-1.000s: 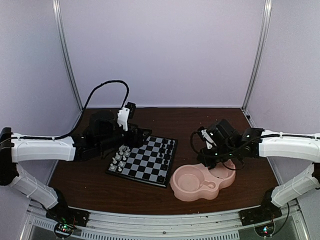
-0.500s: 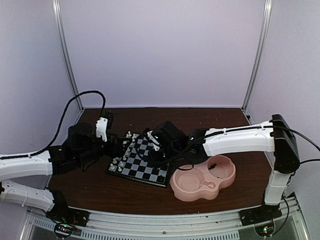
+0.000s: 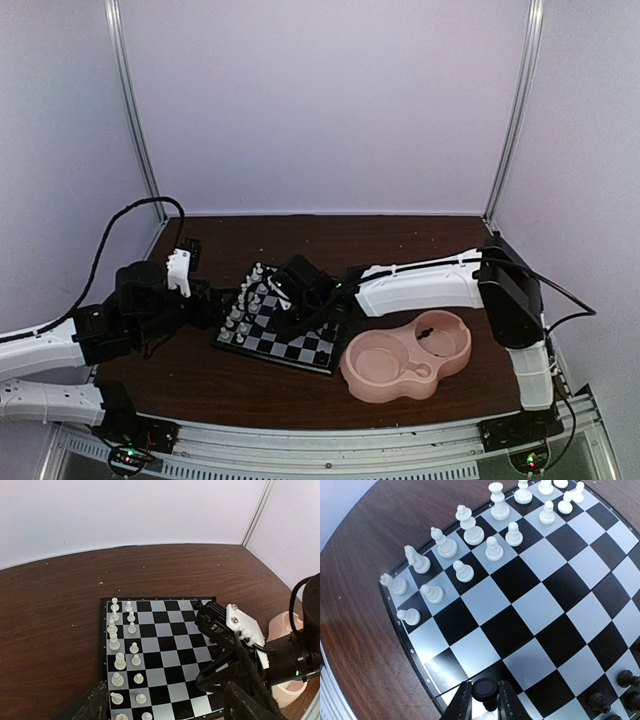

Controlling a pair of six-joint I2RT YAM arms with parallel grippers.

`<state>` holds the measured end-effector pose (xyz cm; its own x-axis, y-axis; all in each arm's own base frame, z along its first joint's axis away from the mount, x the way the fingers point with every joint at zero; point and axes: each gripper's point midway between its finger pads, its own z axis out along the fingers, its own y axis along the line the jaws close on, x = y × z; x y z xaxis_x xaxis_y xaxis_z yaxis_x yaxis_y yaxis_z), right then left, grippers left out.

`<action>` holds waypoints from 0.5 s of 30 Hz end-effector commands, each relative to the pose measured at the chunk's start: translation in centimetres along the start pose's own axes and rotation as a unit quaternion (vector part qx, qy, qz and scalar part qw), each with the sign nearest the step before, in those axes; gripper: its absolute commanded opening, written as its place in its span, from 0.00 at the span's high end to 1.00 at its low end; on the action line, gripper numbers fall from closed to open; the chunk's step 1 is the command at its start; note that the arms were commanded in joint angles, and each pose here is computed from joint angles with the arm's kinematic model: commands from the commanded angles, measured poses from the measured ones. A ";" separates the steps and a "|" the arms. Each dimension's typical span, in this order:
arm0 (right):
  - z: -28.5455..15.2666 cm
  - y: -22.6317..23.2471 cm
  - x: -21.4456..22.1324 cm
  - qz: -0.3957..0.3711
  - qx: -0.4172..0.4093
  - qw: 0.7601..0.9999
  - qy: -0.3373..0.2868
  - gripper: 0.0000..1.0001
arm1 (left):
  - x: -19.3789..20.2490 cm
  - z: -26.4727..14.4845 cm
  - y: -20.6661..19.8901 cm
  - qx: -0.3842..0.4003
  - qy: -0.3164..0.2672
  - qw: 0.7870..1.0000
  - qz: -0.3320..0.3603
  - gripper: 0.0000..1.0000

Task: Set up the chess pieces on the board
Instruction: Place the pawn on the chessboard.

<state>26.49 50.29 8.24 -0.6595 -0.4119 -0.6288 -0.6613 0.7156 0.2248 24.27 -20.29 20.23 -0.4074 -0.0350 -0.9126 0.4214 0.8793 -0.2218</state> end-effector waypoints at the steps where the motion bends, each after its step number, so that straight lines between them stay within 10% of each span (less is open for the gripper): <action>1: 0.9 -0.1 0.0 -0.008 0.014 1.000 0.007 0.80 | 0.5 -0.4 0.8 -0.012 0.002 1.000 -0.014 0.20; 15: 3.0 -1.0 1.6 -0.008 0.034 0.998 0.047 0.71 | 1.5 -0.9 1.0 -0.010 0.022 1.000 -0.017 0.20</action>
<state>26.93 50.82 5.25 -0.6811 -0.4596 -0.5700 -0.6519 0.7350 0.1864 23.40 -19.25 19.20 -0.4470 -0.0301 -0.8940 0.4009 0.8867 -0.2303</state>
